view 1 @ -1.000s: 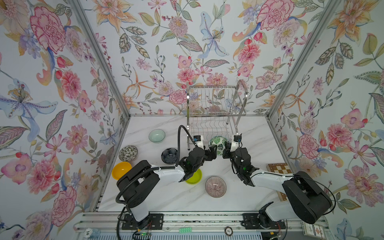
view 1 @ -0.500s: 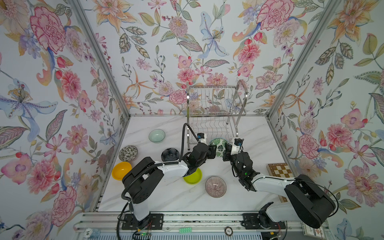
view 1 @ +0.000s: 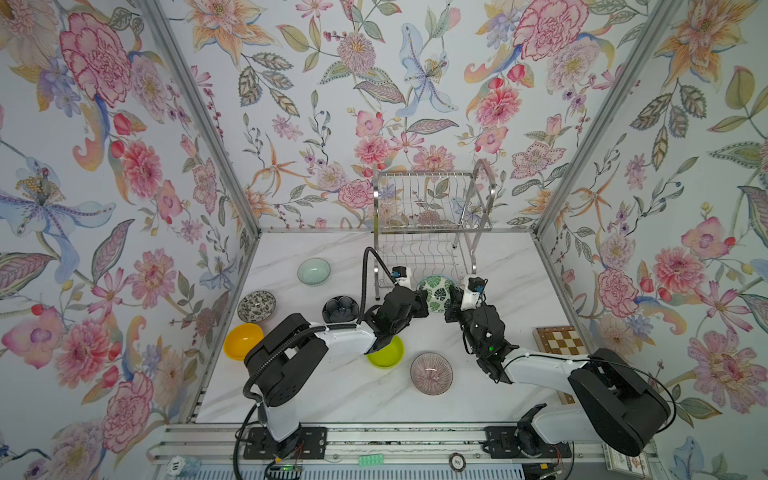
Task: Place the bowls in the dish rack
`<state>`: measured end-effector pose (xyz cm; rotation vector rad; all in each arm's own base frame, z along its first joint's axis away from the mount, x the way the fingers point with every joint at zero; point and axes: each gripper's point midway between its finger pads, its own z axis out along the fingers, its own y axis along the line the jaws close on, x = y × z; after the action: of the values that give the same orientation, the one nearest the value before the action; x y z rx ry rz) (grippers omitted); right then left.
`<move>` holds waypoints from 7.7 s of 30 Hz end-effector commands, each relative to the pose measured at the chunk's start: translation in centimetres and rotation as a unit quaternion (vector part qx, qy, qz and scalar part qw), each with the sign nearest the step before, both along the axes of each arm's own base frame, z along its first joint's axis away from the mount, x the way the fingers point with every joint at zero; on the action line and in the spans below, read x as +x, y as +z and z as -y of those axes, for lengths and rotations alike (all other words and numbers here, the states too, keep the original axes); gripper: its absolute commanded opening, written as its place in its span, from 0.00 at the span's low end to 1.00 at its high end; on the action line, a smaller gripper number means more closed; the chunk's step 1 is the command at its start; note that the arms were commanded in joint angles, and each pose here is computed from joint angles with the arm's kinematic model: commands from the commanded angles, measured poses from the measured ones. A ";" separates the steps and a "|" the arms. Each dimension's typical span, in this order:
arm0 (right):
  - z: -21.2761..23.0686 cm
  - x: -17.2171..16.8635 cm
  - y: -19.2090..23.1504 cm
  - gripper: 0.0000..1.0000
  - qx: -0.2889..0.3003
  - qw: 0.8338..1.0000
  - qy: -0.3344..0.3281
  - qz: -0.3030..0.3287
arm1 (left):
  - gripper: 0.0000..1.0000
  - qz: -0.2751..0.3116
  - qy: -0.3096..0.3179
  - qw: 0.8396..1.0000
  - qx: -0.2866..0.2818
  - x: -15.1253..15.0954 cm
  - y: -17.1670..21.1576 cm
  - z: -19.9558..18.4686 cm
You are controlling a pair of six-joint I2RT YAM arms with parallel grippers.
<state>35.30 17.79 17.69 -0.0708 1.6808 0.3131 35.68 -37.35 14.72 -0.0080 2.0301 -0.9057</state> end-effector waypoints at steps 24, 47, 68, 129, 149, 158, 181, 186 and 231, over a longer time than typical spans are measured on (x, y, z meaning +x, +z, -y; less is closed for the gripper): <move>2.3 0.2 7.1 0.99 0.182 0.980 -0.001 -0.080 | 0.00 0.152 0.222 0.962 0.035 1.6 7.0 -6.7; -2.6 -0.8 14.2 0.88 0.581 0.782 0.051 -0.222 | 0.00 0.245 0.324 0.903 0.138 1.3 10.7 -7.1; -7.6 0.5 14.5 0.56 0.652 0.709 0.078 -0.255 | 0.00 0.256 0.298 0.909 0.134 1.2 10.7 -6.3; -8.3 1.2 11.6 0.00 0.433 0.855 0.228 -0.171 | 0.99 0.099 0.127 0.976 0.148 -2.2 12.5 -19.8; -11.0 5.2 9.9 0.00 0.357 0.869 0.335 -0.075 | 0.99 -0.061 0.062 0.992 0.088 11.6 7.7 -22.7; -12.6 9.2 8.0 0.00 0.366 0.862 0.342 -0.076 | 0.99 -0.059 0.008 0.998 -0.007 12.5 7.6 -22.0; -16.3 16.9 3.8 0.00 0.391 0.846 0.349 -0.100 | 0.99 -0.085 -0.056 0.982 -0.161 13.8 5.2 -20.8; -17.4 17.5 3.0 0.00 0.388 0.841 0.360 -0.115 | 0.99 -0.094 -0.047 0.983 -0.152 13.8 4.9 -20.9; -19.1 20.9 -1.3 0.13 0.329 0.856 0.352 -0.186 | 0.99 -0.123 -0.026 0.984 -0.130 13.6 3.6 -21.4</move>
<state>56.04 36.44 16.20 -0.0961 1.7848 1.5268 48.83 -16.32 17.94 -0.2274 2.1342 -1.2701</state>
